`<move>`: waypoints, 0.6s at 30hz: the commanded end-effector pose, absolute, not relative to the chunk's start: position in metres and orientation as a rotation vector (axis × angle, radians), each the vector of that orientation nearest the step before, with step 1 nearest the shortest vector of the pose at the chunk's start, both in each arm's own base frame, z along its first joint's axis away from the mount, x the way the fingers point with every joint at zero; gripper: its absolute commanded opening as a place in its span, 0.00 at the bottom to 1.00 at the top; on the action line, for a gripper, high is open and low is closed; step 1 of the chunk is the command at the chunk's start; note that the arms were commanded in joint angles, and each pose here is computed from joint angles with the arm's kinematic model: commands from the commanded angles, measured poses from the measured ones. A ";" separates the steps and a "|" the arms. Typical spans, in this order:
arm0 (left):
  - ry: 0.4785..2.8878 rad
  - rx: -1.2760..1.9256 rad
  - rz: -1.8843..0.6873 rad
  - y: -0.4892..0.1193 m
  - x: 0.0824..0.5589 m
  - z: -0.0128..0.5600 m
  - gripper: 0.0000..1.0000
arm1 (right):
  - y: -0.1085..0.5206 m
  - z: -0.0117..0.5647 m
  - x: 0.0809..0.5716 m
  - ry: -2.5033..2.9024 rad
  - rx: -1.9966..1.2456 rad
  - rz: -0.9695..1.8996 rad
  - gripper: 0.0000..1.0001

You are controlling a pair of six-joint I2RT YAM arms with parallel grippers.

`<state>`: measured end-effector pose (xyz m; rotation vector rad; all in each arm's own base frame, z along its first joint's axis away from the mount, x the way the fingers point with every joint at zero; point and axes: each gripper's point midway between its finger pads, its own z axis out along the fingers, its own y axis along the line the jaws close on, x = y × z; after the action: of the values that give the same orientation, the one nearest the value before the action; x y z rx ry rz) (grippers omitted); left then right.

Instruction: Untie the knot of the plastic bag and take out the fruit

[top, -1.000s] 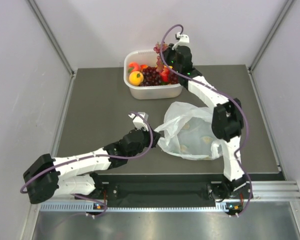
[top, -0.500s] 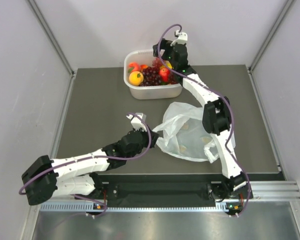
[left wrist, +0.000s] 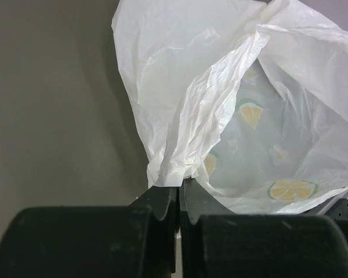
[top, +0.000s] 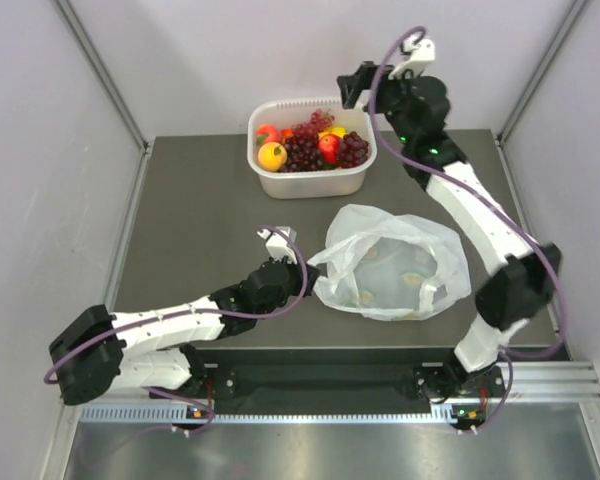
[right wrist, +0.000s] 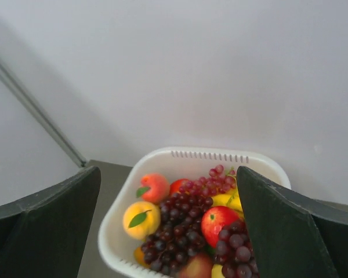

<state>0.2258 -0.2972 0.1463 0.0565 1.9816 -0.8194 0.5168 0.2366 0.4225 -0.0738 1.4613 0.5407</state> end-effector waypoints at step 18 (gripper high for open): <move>1.832 0.210 -0.900 -0.349 0.247 0.206 0.16 | 0.160 0.343 0.259 1.702 -0.234 0.668 1.00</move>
<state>0.2396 -0.3364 0.1707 0.1904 1.9275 -0.8533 0.2859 0.1691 0.3344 -0.2227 1.7289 0.6508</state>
